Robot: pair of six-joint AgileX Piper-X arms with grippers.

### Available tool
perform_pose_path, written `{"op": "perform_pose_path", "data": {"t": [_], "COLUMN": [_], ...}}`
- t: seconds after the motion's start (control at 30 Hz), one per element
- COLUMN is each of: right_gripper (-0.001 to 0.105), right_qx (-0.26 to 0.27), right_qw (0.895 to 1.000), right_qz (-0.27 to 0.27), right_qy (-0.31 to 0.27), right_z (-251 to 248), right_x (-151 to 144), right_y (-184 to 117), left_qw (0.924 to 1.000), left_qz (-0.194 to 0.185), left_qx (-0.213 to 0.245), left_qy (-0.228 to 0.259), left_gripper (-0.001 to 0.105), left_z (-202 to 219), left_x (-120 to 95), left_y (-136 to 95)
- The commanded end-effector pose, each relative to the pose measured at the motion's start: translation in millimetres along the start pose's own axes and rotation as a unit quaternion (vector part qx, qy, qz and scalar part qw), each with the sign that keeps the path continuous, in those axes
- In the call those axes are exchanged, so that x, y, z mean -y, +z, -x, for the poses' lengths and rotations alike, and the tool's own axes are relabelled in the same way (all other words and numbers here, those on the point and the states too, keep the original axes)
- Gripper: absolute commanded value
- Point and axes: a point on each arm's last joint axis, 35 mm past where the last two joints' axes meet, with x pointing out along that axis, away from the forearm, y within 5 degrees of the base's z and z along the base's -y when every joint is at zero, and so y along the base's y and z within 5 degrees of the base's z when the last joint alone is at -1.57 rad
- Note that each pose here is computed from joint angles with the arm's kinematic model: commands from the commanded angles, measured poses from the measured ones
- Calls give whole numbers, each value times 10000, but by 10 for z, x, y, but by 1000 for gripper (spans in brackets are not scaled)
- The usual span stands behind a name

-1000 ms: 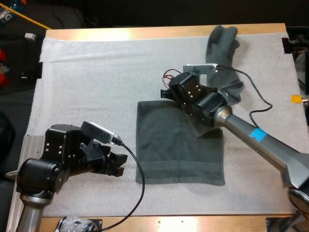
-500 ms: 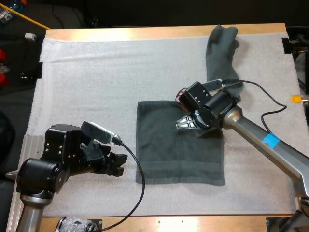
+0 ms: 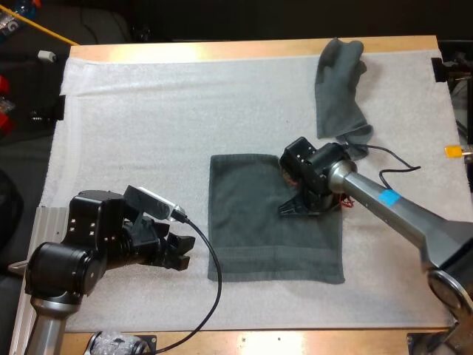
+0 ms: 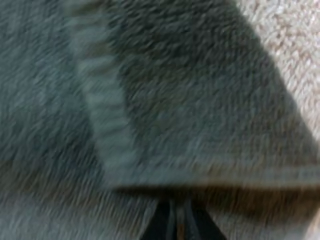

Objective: Pick towel from pile, fold and stack

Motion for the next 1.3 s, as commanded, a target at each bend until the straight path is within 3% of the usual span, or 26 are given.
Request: {"op": "perform_pose_path", "data": {"t": [0.0, 0.17, 0.33, 0.5, 0.63, 0.83, 1.07, 1.27], "right_gripper": [0, 0, 0, 0, 0, 0, 0, 0], "right_qx": [42, 57, 667, 1319, 1549, 2155, 2422, 2355], "right_qw": [10000, 9998, 9947, 9656, 9547, 9363, 9460, 9524], "right_qz": [-5, -182, -777, -2233, -2522, -2576, -1908, -1817], "right_qy": [44, 88, 118, -163, -303, -1030, -1003, -666], "right_z": [-35, -214, -216, -157, -42, 362, 912, 1323], "right_x": [33, 98, 169, 317, 390, 482, 510, 515], "right_y": [24, 93, 237, 389, 432, 384, 164, -167], "left_qw": [10000, 10000, 10000, 10000, 10000, 10000, 10000, 10000], "left_qz": [-71, -71, -71, -65, -51, -52, -52, -56], "left_qx": [31, 31, 31, 20, -10, -9, -8, 1], "left_qy": [-38, -38, -38, -37, -34, -34, -34, -35], "left_gripper": [55, 55, 55, 55, 55, 55, 55, 55], "left_z": [24, 24, 24, 24, 24, 24, 24, 24], "left_x": [20, 20, 20, 20, 19, 19, 19, 20], "left_y": [1, 1, 1, -2, -9, -9, -9, -7]}}
